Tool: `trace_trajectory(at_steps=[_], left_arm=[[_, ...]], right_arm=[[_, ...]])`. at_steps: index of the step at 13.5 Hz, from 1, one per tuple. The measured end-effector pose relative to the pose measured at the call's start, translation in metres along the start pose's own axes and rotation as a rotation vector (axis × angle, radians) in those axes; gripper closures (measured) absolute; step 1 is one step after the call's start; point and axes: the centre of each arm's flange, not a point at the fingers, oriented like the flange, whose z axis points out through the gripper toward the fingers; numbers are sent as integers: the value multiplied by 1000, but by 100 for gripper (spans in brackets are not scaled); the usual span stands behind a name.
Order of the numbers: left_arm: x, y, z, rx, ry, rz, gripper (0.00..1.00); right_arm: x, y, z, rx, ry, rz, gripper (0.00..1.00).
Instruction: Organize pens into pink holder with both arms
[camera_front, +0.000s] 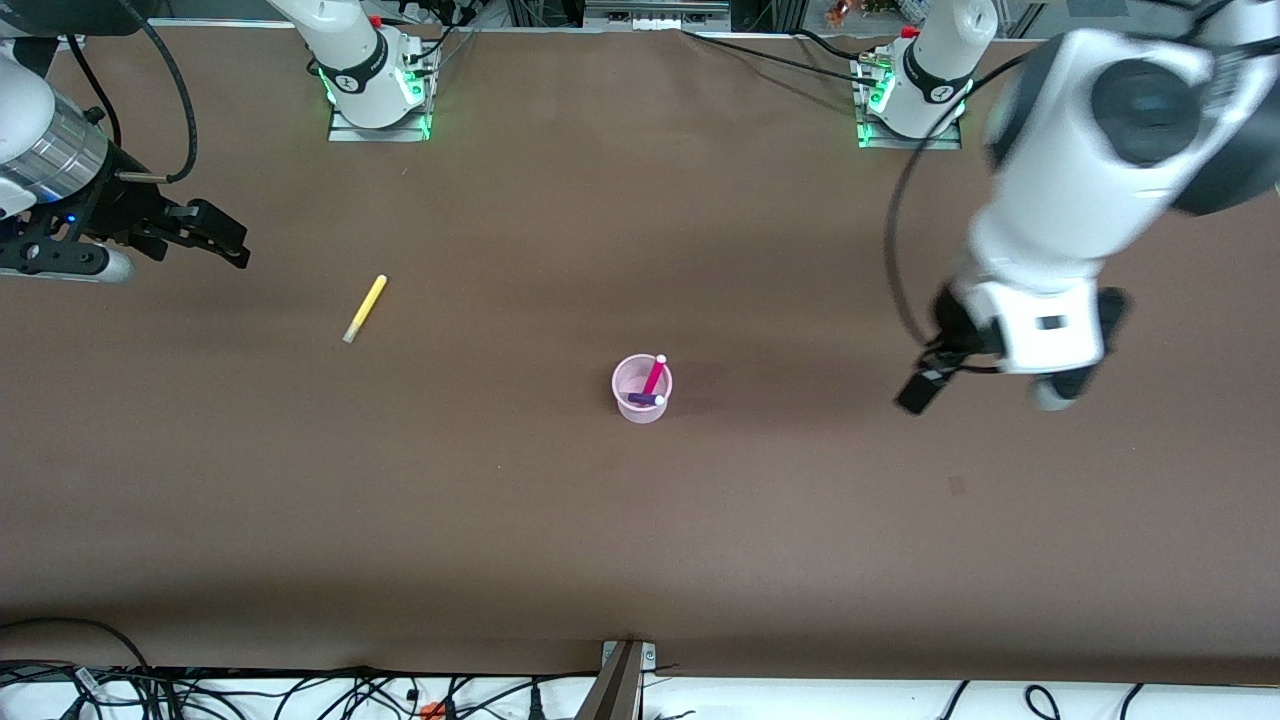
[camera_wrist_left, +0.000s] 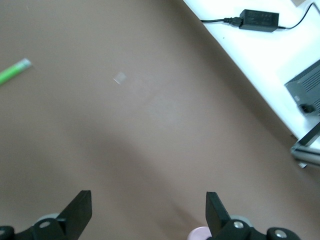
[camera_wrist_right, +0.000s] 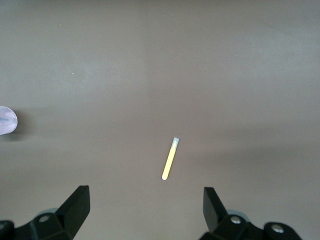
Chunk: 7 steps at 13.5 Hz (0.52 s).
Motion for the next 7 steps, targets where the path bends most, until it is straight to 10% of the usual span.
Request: trace_trajectory(at_steps=[7], left_arm=[[74, -101, 9, 102, -157, 541, 0]], right_arm=[[7, 13, -3, 6, 28, 25, 0]])
